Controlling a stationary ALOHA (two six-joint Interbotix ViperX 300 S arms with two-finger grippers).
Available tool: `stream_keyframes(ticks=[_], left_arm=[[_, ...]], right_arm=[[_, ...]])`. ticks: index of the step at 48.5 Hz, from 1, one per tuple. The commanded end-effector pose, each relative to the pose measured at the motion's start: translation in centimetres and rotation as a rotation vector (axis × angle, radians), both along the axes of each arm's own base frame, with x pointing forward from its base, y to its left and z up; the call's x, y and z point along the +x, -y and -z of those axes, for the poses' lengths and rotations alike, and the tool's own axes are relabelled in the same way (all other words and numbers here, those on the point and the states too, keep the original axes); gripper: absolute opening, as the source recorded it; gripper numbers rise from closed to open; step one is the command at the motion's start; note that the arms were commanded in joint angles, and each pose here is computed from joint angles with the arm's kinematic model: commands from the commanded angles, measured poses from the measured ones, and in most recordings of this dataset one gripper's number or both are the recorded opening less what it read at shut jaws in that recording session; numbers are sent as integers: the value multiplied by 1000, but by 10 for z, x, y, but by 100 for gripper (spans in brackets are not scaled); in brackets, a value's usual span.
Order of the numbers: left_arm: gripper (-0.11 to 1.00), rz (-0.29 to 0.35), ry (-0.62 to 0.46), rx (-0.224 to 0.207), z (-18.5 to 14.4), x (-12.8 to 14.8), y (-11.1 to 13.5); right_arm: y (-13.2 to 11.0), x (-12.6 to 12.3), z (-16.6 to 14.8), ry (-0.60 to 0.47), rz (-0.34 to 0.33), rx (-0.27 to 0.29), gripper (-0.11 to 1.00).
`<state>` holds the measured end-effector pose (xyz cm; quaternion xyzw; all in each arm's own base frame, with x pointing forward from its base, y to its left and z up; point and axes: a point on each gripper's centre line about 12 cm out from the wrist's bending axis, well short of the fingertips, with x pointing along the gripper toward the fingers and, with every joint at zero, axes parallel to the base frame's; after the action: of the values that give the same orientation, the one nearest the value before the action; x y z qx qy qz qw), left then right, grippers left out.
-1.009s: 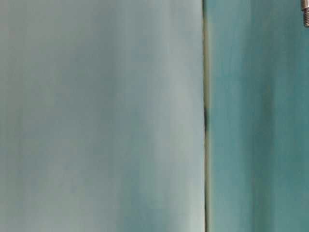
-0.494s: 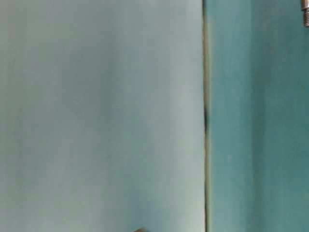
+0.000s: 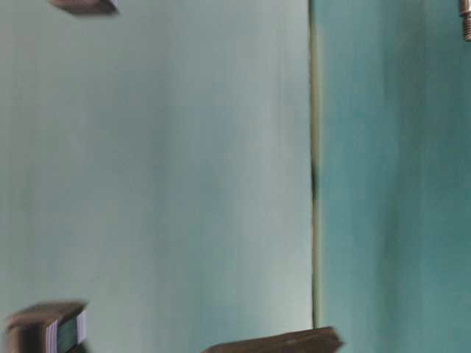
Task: Insert the washer onto the shaft with both hands.
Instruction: 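Move left gripper over the silver washer and right gripper over the shaft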
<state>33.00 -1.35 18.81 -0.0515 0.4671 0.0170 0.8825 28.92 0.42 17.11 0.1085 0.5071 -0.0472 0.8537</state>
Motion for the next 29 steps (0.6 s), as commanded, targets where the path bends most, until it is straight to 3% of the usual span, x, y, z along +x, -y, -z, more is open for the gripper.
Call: stream_keyframes(ticks=[1, 10, 29], left_arm=[[2, 6, -21, 4, -3, 8, 1], [2, 14, -87, 9, 6, 7, 3], [2, 77, -110, 44, 24, 10, 7]], right_arm=[[-1, 10, 0, -15, -12, -7, -9], [-1, 14, 7, -57, -22, -20, -9], [1, 12, 13, -102, -40, -49, -9]])
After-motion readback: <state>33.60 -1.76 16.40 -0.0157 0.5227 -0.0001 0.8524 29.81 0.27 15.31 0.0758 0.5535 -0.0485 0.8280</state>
